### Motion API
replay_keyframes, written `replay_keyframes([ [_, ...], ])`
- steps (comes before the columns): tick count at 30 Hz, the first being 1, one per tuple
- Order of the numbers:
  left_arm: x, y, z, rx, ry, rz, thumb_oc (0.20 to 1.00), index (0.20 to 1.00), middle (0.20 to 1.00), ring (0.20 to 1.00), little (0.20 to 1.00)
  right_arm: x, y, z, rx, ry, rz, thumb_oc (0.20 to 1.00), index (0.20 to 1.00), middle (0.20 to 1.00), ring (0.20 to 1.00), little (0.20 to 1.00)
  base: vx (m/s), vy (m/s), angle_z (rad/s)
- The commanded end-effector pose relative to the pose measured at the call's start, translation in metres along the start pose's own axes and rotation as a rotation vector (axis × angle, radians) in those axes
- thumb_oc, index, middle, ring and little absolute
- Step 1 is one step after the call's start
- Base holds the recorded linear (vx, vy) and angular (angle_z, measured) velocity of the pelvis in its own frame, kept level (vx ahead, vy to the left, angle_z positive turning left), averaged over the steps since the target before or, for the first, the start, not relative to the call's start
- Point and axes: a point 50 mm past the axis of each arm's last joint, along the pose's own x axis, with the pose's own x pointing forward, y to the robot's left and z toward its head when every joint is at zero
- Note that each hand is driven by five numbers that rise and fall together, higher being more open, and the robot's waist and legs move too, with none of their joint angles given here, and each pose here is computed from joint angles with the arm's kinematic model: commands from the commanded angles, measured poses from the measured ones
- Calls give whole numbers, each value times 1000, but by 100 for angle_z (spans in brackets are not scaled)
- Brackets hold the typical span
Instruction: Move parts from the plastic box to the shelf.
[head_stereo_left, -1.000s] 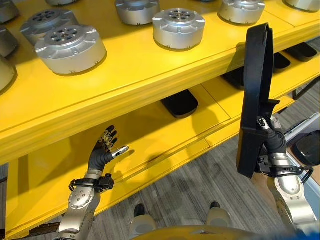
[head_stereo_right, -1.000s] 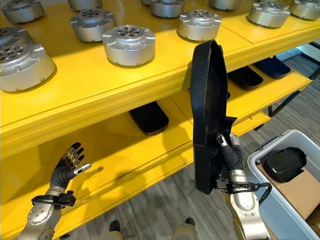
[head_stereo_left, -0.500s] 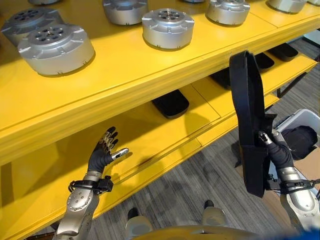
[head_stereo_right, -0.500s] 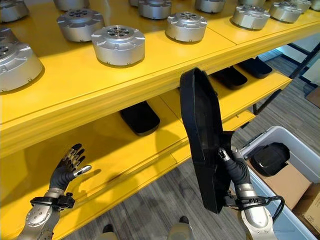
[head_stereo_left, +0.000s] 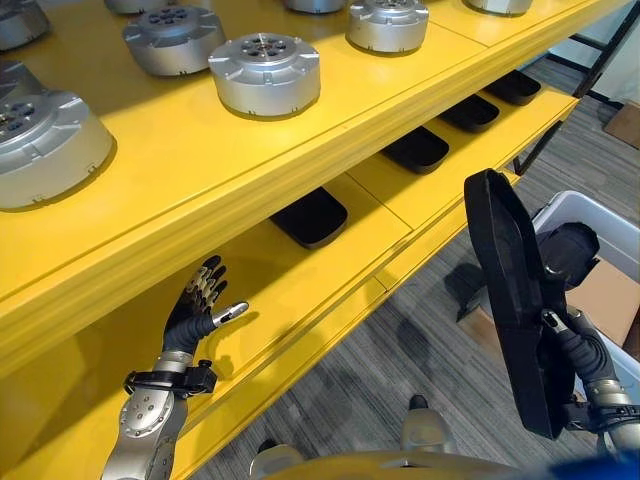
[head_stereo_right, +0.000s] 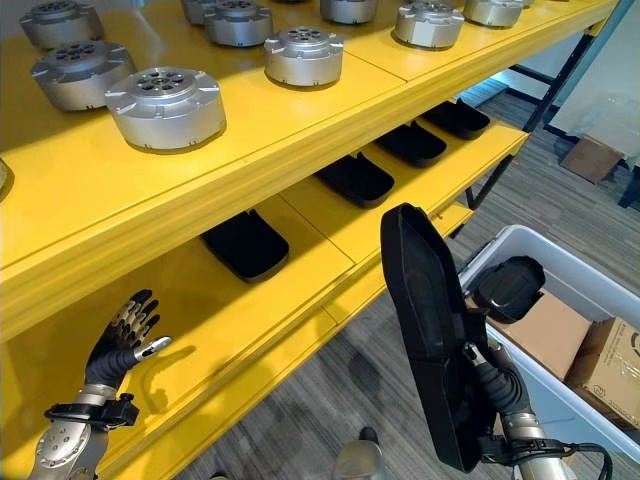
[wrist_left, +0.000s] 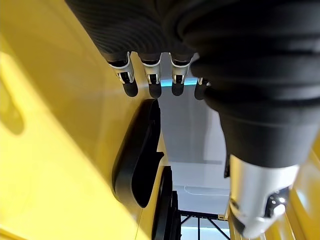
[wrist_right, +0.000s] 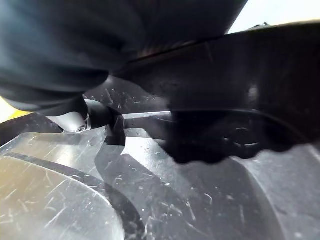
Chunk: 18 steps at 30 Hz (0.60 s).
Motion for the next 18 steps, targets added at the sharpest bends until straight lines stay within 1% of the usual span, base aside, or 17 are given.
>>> replay_keyframes([
  [1,5,7,23,59,-129,1,1000,1000,1000,1000,1000,19,-7,22,-56,-135,4,200,200,200,200,200,0,0,0],
  [4,5,6,21,67,-116,-12,1000,1000,1000,1000,1000,27,1,15,-75,-106,36,200,200,200,200,200,5,-3,2],
  [8,5,6,23,71,-119,-16,1000,1000,1000,1000,1000,39,10,16,-70,-117,69,200,200,200,200,200,9,-22,17],
  [9,5,5,24,73,-119,-19,1000,1000,1000,1000,1000,51,21,19,-65,-138,102,200,200,200,200,200,6,-21,17],
  [11,6,5,24,74,-121,-18,1000,1000,1000,1000,1000,55,25,21,-57,-145,112,200,200,200,200,200,10,-22,12],
  [18,15,1,29,74,-146,-9,1000,1000,1000,1000,1000,92,69,46,5,-248,198,200,200,200,200,200,-10,-17,31],
])
